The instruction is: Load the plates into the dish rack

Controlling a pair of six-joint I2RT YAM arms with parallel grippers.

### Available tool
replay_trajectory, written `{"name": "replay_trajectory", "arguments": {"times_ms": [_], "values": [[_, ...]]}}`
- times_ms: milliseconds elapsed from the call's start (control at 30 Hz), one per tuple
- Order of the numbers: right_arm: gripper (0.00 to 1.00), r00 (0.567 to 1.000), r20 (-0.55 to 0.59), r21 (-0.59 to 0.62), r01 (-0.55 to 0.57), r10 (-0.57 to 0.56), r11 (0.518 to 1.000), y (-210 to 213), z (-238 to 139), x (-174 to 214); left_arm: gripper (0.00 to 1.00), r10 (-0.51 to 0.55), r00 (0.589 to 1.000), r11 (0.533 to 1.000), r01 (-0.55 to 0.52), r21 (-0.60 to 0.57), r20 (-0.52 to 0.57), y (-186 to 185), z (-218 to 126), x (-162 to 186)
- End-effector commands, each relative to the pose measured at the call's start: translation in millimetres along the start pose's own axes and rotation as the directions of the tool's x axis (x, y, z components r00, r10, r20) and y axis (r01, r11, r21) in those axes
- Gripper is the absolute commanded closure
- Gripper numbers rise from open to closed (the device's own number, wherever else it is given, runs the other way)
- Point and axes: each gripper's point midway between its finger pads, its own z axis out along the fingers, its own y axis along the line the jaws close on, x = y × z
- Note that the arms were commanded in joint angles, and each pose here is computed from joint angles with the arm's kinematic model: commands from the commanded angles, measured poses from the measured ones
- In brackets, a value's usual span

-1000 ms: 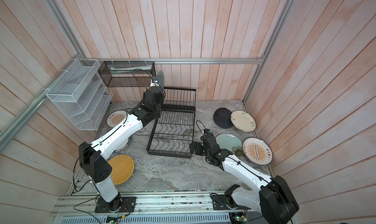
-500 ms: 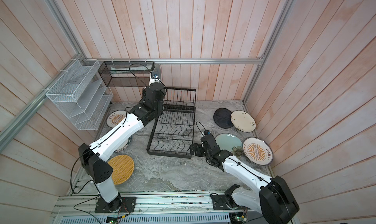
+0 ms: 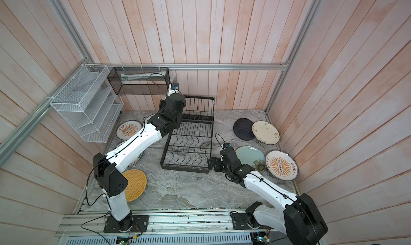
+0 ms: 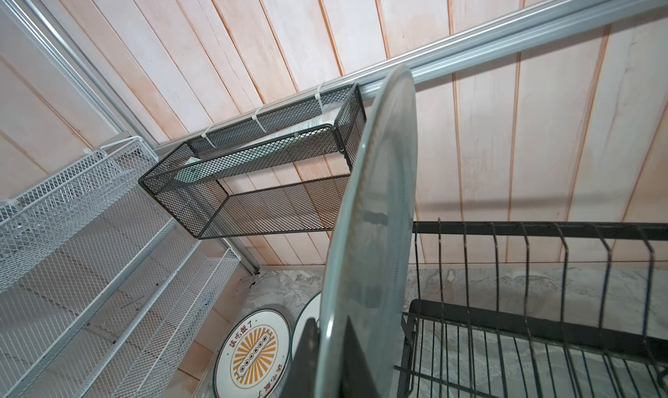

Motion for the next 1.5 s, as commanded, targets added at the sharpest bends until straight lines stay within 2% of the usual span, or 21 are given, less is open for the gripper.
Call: {"name": "replay_trajectory", "arguments": {"times_ms": [0, 200, 400, 500, 567, 933, 1033, 1067, 1100, 1167, 1267, 1333, 1467], "values": [[0.02, 1.000, 0.004, -0.012, -0.004, 0.004, 1.000, 0.3, -1.3, 0.4, 1.00, -0.117, 0.992, 0.993, 0.118, -0.017, 0.055, 19.5, -2.5, -23.1], [0.02, 1.000, 0.006, -0.021, -0.004, 0.004, 1.000, 3.2, -2.8, -1.6, 1.00, -0.145, 0.989, 0.988, 0.146, 0.041, -0.011, 16.2, 4.5, -8.5], [0.02, 1.000, 0.009, -0.025, -0.002, 0.002, 1.000, 4.5, -4.8, -3.2, 1.00, -0.223, 0.972, 0.967, 0.230, 0.112, -0.070, 19.2, 6.4, 1.3], [0.02, 1.000, 0.014, -0.027, -0.001, 0.001, 1.000, 5.3, -6.2, -4.5, 0.88, -0.246, 0.966, 0.960, 0.253, 0.116, -0.077, 25.2, 4.4, -1.2], [0.02, 1.000, 0.016, -0.028, 0.000, 0.000, 1.000, 6.0, -7.6, -5.9, 0.77, -0.255, 0.964, 0.958, 0.262, 0.115, -0.070, 30.4, 2.6, -4.9], [0.02, 0.998, 0.058, -0.024, 0.009, -0.008, 1.000, 10.7, -23.0, -19.3, 0.56, -0.292, 0.956, 0.951, 0.294, 0.095, -0.030, 64.0, -8.0, -31.6], [0.02, 0.997, 0.072, -0.029, 0.009, -0.007, 1.000, 12.4, -28.2, -23.4, 0.46, -0.320, 0.947, 0.941, 0.320, 0.111, -0.025, 78.9, -14.7, -42.4], [0.02, 0.997, 0.076, -0.032, 0.011, -0.008, 0.999, 13.6, -29.9, -24.6, 0.40, -0.334, 0.942, 0.933, 0.335, 0.131, -0.029, 83.2, -17.7, -45.2], [0.02, 0.997, 0.079, -0.032, 0.013, -0.010, 0.999, 14.2, -31.4, -26.1, 0.30, -0.349, 0.936, 0.923, 0.350, 0.160, -0.034, 88.3, -20.5, -47.6], [0.02, 0.996, 0.091, -0.031, 0.011, -0.008, 0.999, 14.8, -35.1, -30.4, 0.00, -0.375, 0.925, 0.893, 0.377, 0.248, -0.056, 92.7, -24.5, -48.7], [0.02, 0.994, 0.109, -0.031, 0.013, -0.010, 0.999, 15.0, -40.3, -36.8, 0.00, -0.439, 0.891, 0.809, 0.447, 0.381, -0.112, 104.7, -30.6, -42.1], [0.02, 0.992, 0.125, -0.029, 0.009, -0.006, 1.000, 13.6, -44.1, -43.7, 0.00, -0.495, 0.857, 0.730, 0.501, 0.464, -0.147, 115.0, -44.2, -37.3], [0.02, 0.987, 0.157, -0.038, -0.012, 0.018, 0.999, 11.7, -52.1, -61.0, 0.00, -0.566, 0.807, 0.574, 0.532, 0.623, -0.167, 129.6, -91.9, -34.6]]}}
